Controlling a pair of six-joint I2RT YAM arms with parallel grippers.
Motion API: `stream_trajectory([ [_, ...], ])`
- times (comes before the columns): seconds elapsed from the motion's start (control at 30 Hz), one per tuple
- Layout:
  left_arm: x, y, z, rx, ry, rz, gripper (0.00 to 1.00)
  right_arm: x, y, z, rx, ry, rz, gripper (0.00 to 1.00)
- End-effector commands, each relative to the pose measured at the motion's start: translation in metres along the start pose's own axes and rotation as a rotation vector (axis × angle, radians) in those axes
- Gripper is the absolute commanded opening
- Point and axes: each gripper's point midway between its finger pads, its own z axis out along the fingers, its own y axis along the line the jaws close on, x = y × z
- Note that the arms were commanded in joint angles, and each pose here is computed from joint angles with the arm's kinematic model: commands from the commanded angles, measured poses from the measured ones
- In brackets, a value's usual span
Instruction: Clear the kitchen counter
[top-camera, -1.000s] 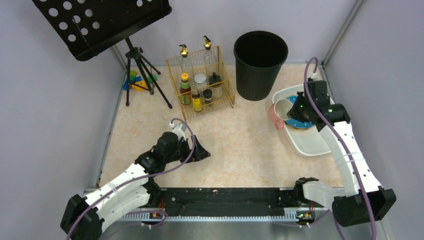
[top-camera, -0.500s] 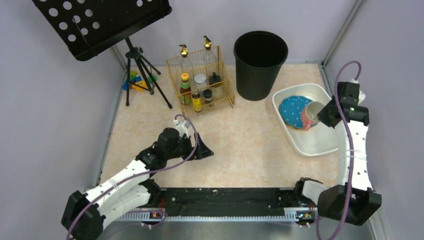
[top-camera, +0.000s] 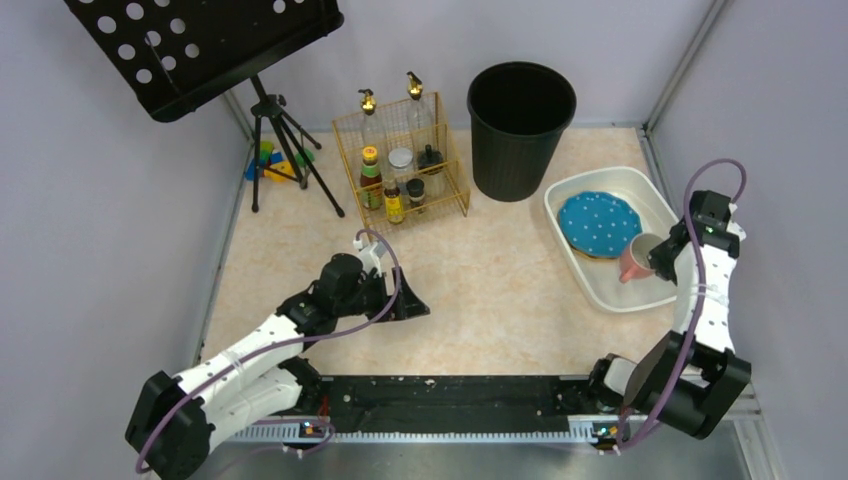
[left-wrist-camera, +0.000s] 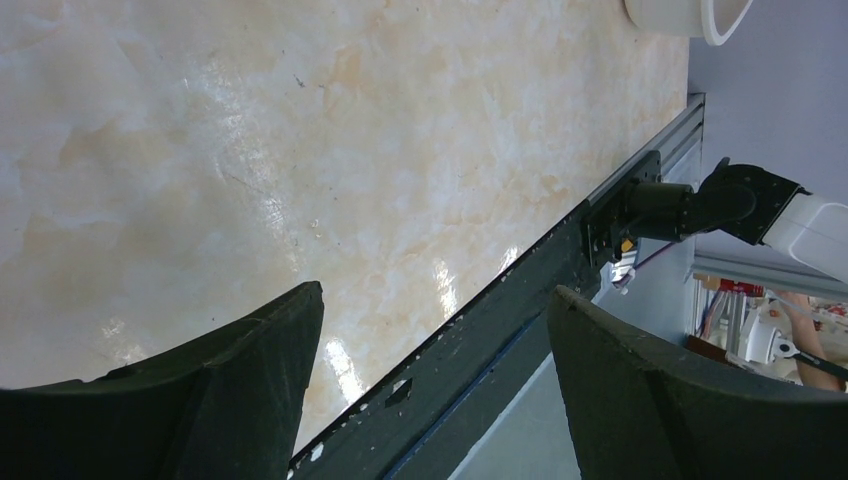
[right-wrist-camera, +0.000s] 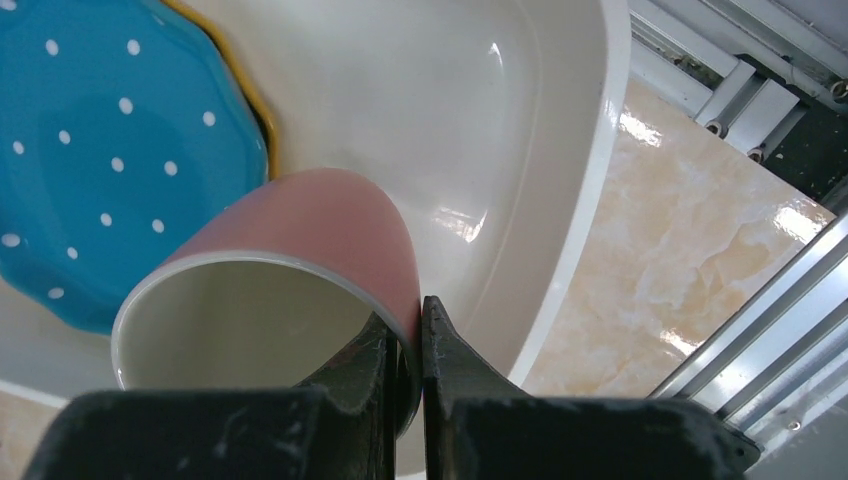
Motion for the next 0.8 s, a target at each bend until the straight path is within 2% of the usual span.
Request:
stream_trajectory([
  [0.0, -0.016, -0.020, -0.003, 0.063, -0.037, 0.049, 0.86, -0.038, 0.016, 0.007, -0.051, -0.110, 0.097, 0.00],
  [0.33, -0.015, -0.018, -0.003, 0.054, -0.040, 0.051, 0.86, -0.033, -0.016, 0.036, 0.068, -0.089, 0.090, 0.00],
  [0.63, -0.013, -0.016, -0.004, 0.047, -0.033, 0.051, 0.86, -0.019, -0.011, 0.055, 0.045, -0.011, 0.107, 0.00],
  [0.67, -0.013, -0.015, -0.004, 0.046, -0.032, 0.050, 0.86, -0.018, -0.012, 0.057, 0.047, -0.005, 0.105, 0.01],
  [0.77, -0.012, -0.016, -0.004, 0.052, -0.027, 0.052, 0.86, -0.014, -0.012, 0.060, 0.048, 0.002, 0.107, 0.25],
])
